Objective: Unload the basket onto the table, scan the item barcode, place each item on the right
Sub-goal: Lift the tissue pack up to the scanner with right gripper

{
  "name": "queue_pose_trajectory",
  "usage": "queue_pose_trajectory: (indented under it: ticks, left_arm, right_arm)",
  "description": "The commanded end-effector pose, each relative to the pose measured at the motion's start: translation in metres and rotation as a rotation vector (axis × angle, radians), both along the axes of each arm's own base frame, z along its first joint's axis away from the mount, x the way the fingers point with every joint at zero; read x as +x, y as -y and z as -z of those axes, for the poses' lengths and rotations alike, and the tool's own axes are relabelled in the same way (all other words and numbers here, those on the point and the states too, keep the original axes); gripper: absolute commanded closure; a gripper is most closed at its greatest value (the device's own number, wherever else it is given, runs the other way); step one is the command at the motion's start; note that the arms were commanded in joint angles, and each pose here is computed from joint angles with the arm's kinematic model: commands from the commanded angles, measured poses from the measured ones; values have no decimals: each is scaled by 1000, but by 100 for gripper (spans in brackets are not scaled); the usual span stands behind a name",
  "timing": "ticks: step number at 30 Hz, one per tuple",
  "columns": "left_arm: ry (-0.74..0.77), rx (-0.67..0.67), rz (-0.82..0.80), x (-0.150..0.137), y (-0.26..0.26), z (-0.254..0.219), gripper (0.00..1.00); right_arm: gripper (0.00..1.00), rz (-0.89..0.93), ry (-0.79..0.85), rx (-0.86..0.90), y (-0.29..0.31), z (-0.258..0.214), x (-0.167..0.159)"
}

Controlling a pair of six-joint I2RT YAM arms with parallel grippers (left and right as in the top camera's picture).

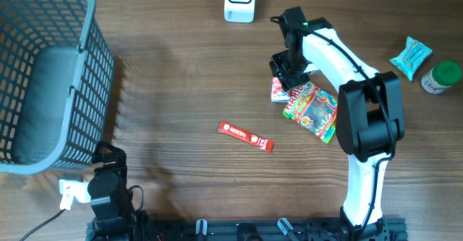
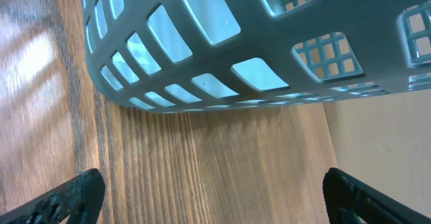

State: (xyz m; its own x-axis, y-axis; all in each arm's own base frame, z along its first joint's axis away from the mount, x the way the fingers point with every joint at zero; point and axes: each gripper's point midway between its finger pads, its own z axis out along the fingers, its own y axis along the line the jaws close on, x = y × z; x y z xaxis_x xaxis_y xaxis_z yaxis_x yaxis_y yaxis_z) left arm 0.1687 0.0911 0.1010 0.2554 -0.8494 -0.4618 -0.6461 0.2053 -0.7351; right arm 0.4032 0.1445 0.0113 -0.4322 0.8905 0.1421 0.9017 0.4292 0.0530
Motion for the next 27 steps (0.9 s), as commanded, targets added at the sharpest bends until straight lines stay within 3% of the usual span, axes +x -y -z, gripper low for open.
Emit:
queue_pose_trajectory:
  ticks: [1,4,9,13,16,21,27]
  left_arm:
    - [-6,8,-17,-2,-3,2,0]
    - [-6,8,-17,-2,-3,2,0]
    - [-6,8,-17,-2,-3,2,0]
    - [-6,8,-17,-2,-3,2,0]
    - [-6,8,-17,-2,-3,2,0]
    - [-6,8,-17,-2,-3,2,0]
    - [-6,8,-17,-2,-3,2,0]
  right_arm:
    - [73,8,-42,-44,7,29,0]
    - [85,-38,-17,-42,7,25,3]
    - [89,-338,165,59,-13,-27,25]
    - [86,-779,382,296,-55,-86,20]
    - [86,-1022,525,646,-98,-132,-12]
    - [92,-949,504,1014,-122,-176,-45]
    - [92,-877,465,1147,-128,-195,-54]
